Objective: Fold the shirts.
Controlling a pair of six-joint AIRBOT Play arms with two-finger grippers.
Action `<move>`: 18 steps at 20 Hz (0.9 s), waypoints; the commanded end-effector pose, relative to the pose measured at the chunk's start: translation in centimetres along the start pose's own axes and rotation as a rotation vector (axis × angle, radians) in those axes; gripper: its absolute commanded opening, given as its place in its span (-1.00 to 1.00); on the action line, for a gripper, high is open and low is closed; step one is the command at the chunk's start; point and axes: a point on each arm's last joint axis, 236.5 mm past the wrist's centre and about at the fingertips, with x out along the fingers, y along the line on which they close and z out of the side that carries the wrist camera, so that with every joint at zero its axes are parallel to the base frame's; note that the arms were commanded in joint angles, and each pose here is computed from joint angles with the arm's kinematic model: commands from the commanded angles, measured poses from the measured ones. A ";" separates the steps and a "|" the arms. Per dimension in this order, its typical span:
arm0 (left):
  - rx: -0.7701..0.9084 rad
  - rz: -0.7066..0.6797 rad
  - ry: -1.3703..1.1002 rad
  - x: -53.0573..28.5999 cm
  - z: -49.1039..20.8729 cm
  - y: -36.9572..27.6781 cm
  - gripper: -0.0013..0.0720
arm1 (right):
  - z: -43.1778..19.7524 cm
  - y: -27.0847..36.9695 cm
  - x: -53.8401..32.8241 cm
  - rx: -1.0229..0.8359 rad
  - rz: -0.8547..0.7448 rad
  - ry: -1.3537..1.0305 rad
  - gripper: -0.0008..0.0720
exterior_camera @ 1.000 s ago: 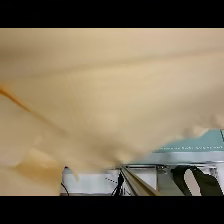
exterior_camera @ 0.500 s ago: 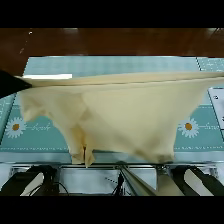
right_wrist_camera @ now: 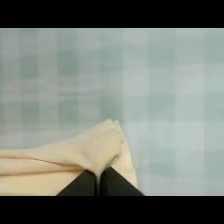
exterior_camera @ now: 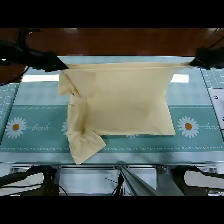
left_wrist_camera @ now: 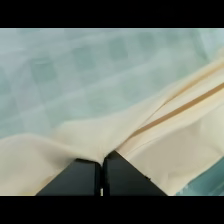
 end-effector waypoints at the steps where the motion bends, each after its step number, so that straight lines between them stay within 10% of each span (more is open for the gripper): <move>1: -0.084 0.003 0.016 6.0 0.2 4.4 -0.91 | 0.7 0.4 7.8 0.085 0.021 0.009 -0.90; 5: -0.175 -0.040 0.214 9.8 -4.7 6.2 -0.85 | -3.7 0.3 13.1 0.105 0.027 0.192 -0.90; 7: -0.208 -0.045 0.248 10.0 -5.5 6.5 0.03 | -3.6 0.6 13.1 0.103 0.039 0.188 -0.61; 8: -0.215 -0.043 0.260 9.2 -5.5 6.8 0.50 | -3.2 0.7 12.2 0.076 0.047 0.185 -0.03; 9: -0.229 -0.017 0.289 7.7 -5.7 7.5 0.59 | -2.9 0.7 10.8 0.028 0.054 0.188 0.19; 18: -0.461 0.156 0.441 -3.8 -15.9 11.0 0.60 | -10.9 -9.0 -1.8 0.089 -0.147 0.295 0.41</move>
